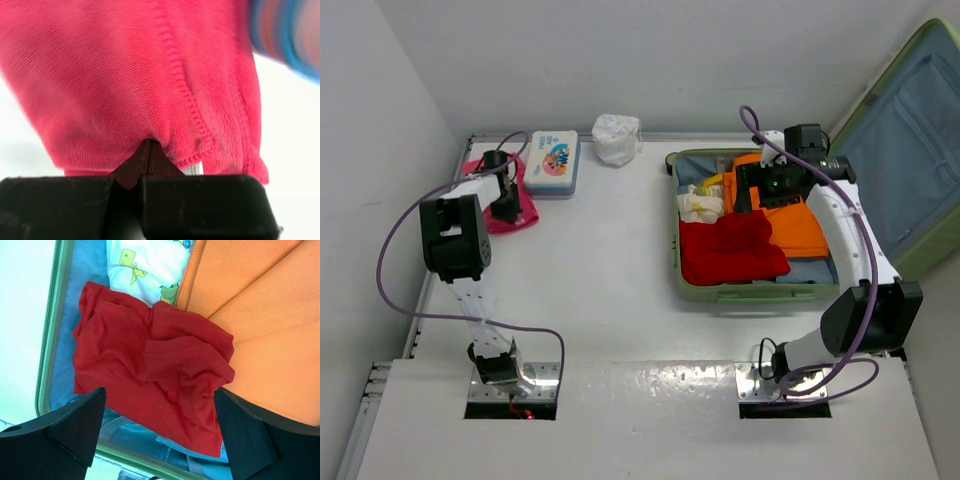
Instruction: Pack the luggage
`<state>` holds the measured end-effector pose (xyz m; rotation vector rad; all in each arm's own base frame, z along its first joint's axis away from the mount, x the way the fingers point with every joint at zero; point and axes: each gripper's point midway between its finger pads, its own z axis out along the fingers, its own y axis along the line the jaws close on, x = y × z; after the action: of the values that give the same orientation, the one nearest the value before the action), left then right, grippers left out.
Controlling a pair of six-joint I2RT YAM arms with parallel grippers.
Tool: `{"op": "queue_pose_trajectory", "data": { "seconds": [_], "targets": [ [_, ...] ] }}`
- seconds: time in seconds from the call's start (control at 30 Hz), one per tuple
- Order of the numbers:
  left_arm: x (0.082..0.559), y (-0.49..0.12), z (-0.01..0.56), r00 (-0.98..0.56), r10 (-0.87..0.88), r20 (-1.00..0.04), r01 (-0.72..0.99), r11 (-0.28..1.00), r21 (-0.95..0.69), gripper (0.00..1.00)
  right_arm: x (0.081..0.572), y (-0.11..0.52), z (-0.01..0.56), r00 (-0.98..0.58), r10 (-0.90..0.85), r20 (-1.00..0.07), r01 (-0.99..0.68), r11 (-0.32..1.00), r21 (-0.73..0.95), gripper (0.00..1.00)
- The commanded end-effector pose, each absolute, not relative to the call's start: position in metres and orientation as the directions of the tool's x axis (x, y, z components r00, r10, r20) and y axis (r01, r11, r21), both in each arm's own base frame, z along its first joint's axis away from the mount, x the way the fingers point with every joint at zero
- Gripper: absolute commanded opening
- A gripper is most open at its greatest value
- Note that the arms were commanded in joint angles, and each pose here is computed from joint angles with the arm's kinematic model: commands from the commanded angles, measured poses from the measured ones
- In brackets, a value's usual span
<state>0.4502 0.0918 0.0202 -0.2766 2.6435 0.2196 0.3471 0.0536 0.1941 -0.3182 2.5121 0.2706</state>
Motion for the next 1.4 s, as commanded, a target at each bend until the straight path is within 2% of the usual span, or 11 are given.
{"op": "queue_pose_trajectory", "data": {
  "seconds": [0.0,0.13,0.37,0.6,0.63,0.7,0.77,0.9,1.0,1.17,1.37],
  "targets": [
    [0.393,0.039,0.005,-0.939,-0.212,-0.272,-0.204,0.977,-0.057,0.0,0.358,0.062,0.212,-0.765,-0.156,-0.625,-0.303,0.943,0.135,0.87],
    [0.361,-0.011,0.009,-0.962,-0.181,-0.204,-0.14,0.97,-0.2,0.0,0.356,0.067,0.216,-0.761,-0.173,-0.625,-0.332,0.932,0.146,0.87],
    [0.355,-0.126,0.035,-0.973,-0.065,-0.22,0.044,0.889,-0.455,0.0,0.355,0.081,0.218,-0.771,-0.135,-0.622,-0.337,0.916,0.219,0.87],
    [0.413,-0.228,0.091,-0.895,-0.131,-0.426,0.181,0.767,-0.616,0.0,0.346,0.108,0.227,-0.773,-0.081,-0.629,-0.379,0.854,0.356,0.88],
    [0.427,-0.238,0.108,-0.867,-0.16,-0.472,0.207,0.745,-0.634,0.05,0.342,0.114,0.224,-0.784,-0.073,-0.617,-0.382,0.839,0.387,0.88],
    [0.451,-0.246,0.149,-0.802,-0.191,-0.567,0.265,0.735,-0.624,0.23,0.338,0.129,0.227,-0.787,-0.061,-0.614,-0.399,0.809,0.431,0.87],
    [0.47,-0.226,0.18,-0.731,-0.233,-0.642,0.276,0.759,-0.59,0.47,0.333,0.146,0.223,-0.792,-0.07,-0.606,-0.422,0.781,0.461,0.85],
    [0.473,-0.15,0.221,-0.593,-0.279,-0.755,0.185,0.866,-0.465,0.64,0.334,0.194,0.213,-0.797,-0.066,-0.6,-0.431,0.757,0.491,0.84],
    [0.452,-0.083,0.22,-0.591,-0.227,-0.774,0.083,0.937,-0.339,0.69,0.326,0.246,0.178,-0.848,-0.111,-0.518,-0.401,0.774,0.49,0.84],
    [0.404,0.027,0.157,-0.752,-0.172,-0.636,-0.036,0.975,-0.221,0.7,0.321,0.317,0.136,-0.912,-0.068,-0.404,-0.298,0.788,0.538,0.87],
    [0.383,0.068,0.118,-0.808,-0.133,-0.575,-0.088,0.991,-0.105,0.71,0.342,0.37,0.082,-0.951,0.022,-0.309,-0.152,0.836,0.527,0.91]
  ]
}}
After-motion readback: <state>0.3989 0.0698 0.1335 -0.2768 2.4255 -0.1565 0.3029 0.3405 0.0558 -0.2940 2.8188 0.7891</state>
